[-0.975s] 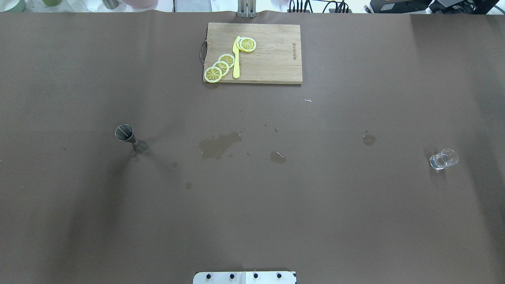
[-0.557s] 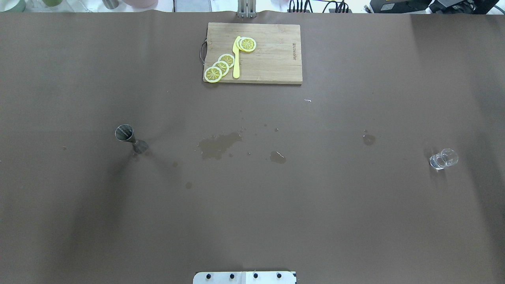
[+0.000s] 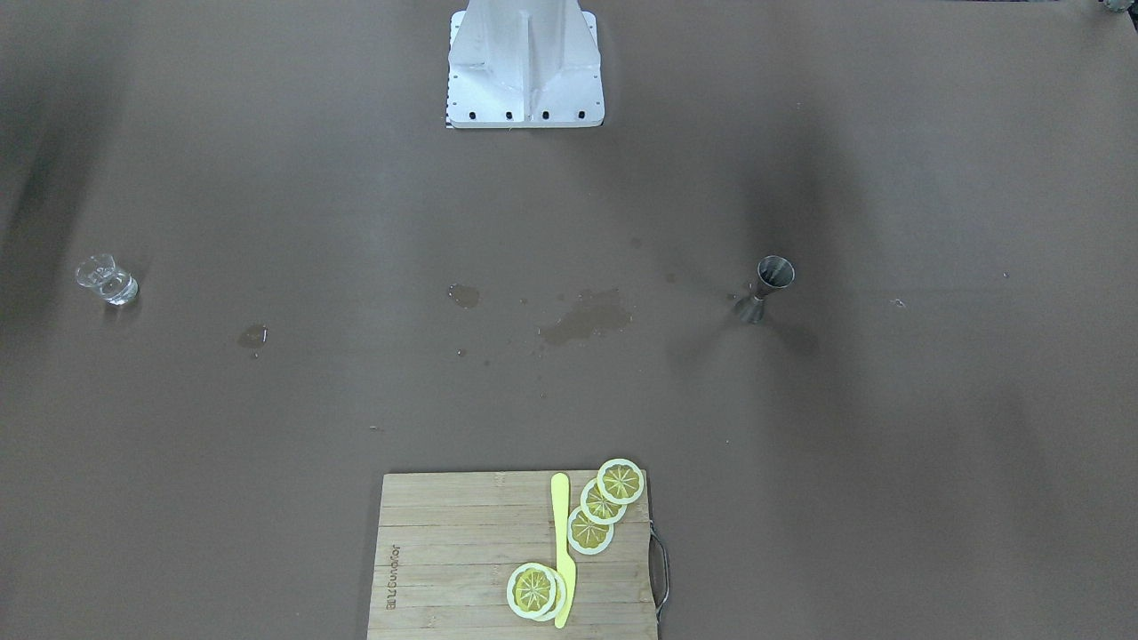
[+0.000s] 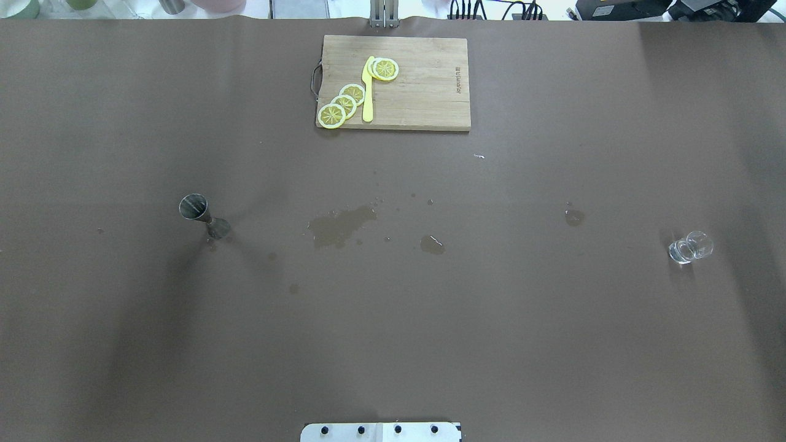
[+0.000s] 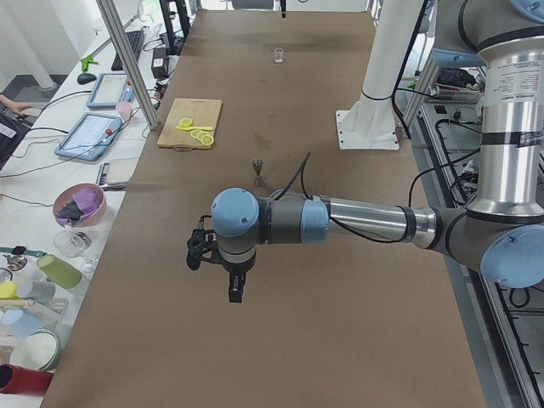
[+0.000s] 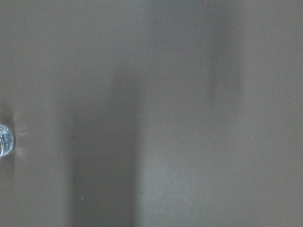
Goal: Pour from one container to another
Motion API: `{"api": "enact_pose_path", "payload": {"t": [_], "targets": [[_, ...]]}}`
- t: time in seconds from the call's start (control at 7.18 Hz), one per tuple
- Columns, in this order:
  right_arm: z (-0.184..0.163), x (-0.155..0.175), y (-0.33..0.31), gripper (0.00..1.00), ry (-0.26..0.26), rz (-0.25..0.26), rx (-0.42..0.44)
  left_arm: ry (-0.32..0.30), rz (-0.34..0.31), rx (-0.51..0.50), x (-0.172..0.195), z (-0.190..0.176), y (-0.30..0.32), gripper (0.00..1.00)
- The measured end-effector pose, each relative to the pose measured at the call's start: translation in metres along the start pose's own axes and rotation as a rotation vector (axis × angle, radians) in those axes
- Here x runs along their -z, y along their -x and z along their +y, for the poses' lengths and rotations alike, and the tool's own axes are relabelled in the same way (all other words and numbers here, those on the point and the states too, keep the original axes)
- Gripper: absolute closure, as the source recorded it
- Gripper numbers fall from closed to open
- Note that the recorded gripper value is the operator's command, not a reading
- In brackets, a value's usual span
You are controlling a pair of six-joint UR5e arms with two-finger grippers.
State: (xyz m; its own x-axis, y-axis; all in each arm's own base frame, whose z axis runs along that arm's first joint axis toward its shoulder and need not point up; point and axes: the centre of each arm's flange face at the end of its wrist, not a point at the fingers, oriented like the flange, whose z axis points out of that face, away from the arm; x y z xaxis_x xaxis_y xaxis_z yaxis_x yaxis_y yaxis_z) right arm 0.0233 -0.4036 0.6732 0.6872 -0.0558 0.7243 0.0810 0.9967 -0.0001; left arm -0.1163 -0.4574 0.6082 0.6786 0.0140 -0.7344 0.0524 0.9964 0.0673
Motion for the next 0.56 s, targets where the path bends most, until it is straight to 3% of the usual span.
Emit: {"api": "enact_pose_path", "payload": {"t": [0.56], "targets": [[0.0001, -0.0001, -0.0002, 0.0, 0.0, 0.001, 0.0, 0.023, 0.009, 0.025, -0.0107, 0.0114, 0.0109, 0.02]]}}
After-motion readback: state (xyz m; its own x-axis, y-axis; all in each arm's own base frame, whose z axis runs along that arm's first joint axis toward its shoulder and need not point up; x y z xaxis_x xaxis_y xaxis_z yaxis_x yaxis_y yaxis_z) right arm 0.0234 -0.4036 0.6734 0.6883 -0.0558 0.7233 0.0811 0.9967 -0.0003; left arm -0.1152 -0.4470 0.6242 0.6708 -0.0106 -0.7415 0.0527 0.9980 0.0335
